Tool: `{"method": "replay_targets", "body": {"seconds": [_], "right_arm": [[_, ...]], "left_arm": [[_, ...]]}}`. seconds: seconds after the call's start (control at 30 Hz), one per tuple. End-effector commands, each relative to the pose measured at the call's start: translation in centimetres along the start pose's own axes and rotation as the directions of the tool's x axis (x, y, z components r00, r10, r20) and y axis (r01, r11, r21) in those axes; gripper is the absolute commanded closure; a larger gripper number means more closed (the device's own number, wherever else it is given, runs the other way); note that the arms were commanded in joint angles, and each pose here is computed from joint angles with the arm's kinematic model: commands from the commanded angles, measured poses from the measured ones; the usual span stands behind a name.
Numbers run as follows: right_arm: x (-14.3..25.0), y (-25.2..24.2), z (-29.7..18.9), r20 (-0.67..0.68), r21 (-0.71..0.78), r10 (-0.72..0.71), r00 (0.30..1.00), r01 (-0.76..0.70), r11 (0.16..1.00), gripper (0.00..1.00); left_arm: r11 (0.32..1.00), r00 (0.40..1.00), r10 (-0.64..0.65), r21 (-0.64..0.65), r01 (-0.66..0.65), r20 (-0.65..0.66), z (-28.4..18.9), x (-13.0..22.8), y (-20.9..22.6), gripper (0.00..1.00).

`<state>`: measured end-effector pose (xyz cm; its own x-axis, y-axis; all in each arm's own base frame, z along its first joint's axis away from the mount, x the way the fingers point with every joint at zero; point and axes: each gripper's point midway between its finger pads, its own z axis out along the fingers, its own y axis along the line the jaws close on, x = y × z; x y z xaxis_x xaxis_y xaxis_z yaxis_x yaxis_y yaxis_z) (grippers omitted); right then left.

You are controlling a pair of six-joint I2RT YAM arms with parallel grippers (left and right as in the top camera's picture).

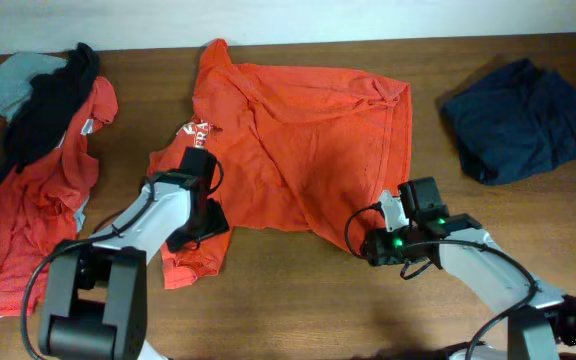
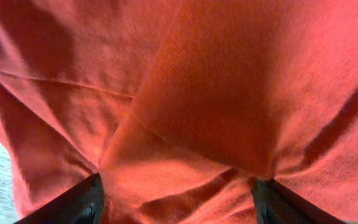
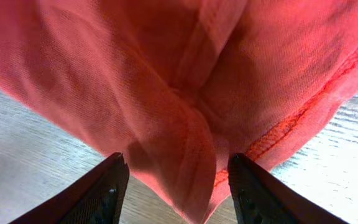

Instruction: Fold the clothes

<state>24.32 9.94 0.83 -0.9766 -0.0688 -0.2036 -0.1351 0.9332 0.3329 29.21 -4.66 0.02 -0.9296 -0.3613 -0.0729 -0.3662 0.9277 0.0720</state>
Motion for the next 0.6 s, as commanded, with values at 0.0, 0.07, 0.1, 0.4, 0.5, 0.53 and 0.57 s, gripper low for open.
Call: {"method": "replay_targets", "body": {"seconds": [0.0, 0.07, 0.1, 0.4, 0.5, 0.53, 0.57], "right_arm": [[0.5, -0.3, 0.5, -0.018, 0.013, 0.003, 1.000, -0.002, 1.000, 0.44], [0.5, -0.2, 0.5, -0.019, 0.009, 0.003, 1.000, -0.002, 1.000, 0.44], [0.5, -0.1, 0.5, -0.019, 0.005, 0.003, 1.000, -0.003, 1.000, 0.45], [0.6, -0.2, 0.5, -0.022, 0.009, 0.090, 0.996, -0.089, 0.996, 0.96], [0.9, -0.7, 0.3, -0.037, 0.040, 0.136, 0.990, -0.134, 0.990, 0.96], [1.0, -1.1, 0.1, -0.042, 0.056, 0.158, 0.987, -0.156, 0.986, 0.96], [1.2, -1.5, -0.2, -0.048, 0.075, 0.176, 0.983, -0.172, 0.982, 0.96]], "left_arm": [[1.000, 1.000, -0.008, 0.014, 0.007, 0.007, 0.1, 0.4, 0.2, 0.23], [1.000, 1.000, -0.008, 0.017, 0.007, 0.012, 0.1, 0.3, 0.2, 0.28], [1.000, 1.000, -0.008, 0.017, 0.008, 0.012, 0.1, 0.3, 0.2, 0.33], [1.000, 1.000, -0.007, 0.015, 0.007, 0.010, 0.1, 0.3, 0.2, 0.99], [1.000, 1.000, -0.007, 0.012, 0.007, 0.008, 0.1, 0.4, 0.3, 0.99], [1.000, 1.000, -0.007, 0.008, 0.007, 0.008, 0.1, 0.4, 0.4, 0.99], [1.000, 1.000, -0.009, 0.003, 0.009, 0.009, 0.1, 0.4, 0.5, 0.99]]}}
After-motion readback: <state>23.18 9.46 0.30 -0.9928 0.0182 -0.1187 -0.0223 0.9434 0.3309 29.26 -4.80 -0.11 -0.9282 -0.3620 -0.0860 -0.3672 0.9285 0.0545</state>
